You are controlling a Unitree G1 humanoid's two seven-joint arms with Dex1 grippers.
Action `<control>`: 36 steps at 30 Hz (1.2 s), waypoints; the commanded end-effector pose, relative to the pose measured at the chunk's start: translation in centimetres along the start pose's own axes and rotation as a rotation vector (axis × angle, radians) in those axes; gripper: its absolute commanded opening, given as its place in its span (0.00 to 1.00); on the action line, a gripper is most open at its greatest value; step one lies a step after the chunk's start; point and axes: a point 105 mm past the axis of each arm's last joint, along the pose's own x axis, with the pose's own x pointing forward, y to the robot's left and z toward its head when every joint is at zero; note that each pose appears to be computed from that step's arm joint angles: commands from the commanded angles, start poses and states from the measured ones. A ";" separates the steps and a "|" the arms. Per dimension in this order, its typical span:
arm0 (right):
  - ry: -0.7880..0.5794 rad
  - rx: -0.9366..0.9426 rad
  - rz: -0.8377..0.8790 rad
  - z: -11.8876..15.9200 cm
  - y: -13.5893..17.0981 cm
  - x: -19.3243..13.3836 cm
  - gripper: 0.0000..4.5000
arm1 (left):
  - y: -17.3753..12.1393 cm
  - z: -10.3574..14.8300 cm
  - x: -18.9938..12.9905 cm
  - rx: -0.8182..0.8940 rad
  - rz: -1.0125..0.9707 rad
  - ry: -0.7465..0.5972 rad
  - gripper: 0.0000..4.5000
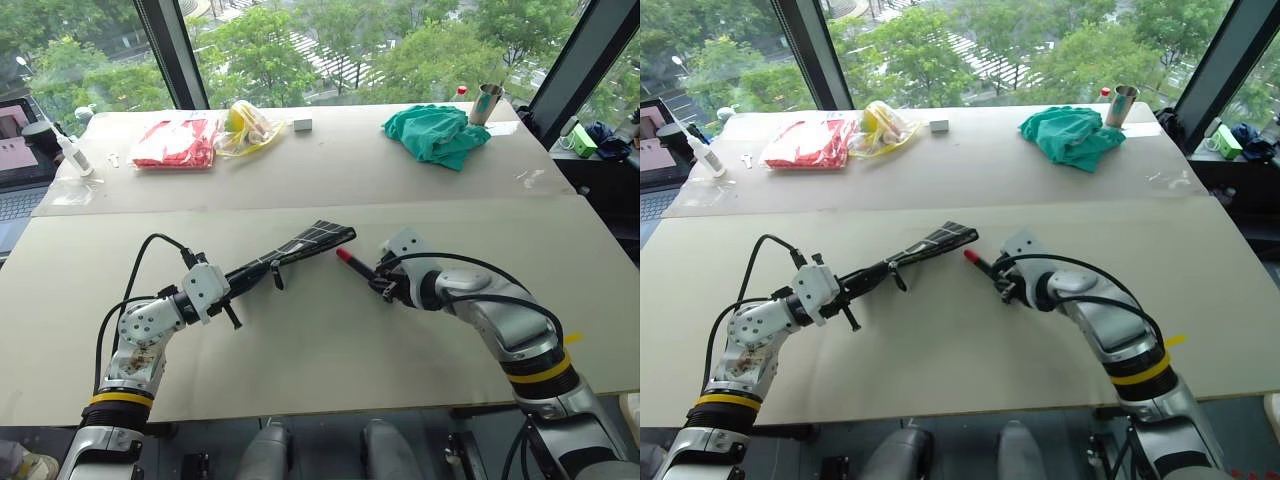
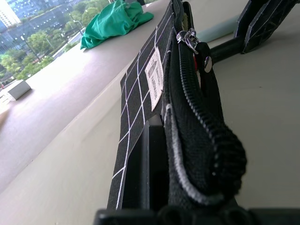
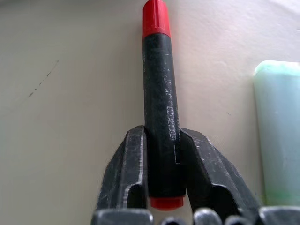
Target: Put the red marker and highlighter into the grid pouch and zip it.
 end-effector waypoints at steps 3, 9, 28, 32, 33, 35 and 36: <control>-0.022 -0.003 0.008 0.3 -0.1 -0.8 0.12 | 1.3 1.0 -0.1 0.026 0.033 -0.033 0.00; -0.031 -0.025 -0.066 1.0 -2.6 -1.7 0.12 | 1.3 1.1 0.0 0.027 0.035 -0.036 0.00; -0.131 -0.780 0.085 9.0 -1.3 -7.1 0.12 | 0.7 0.9 0.4 0.014 0.014 -0.042 0.00; -0.099 -0.850 0.056 8.9 -1.5 -6.2 0.12 | 0.8 0.9 0.4 0.014 0.015 -0.043 0.00; -0.091 -0.863 0.049 8.9 -1.6 -6.1 0.12 | 0.8 0.9 0.5 0.015 0.015 -0.044 0.00; -0.079 -0.896 0.048 8.8 -1.6 -6.0 0.12 | 0.7 0.9 0.5 0.015 0.013 -0.044 0.00; -0.070 -0.920 0.046 8.8 -1.6 -6.0 0.12 | 0.7 0.9 0.5 0.015 0.012 -0.044 0.00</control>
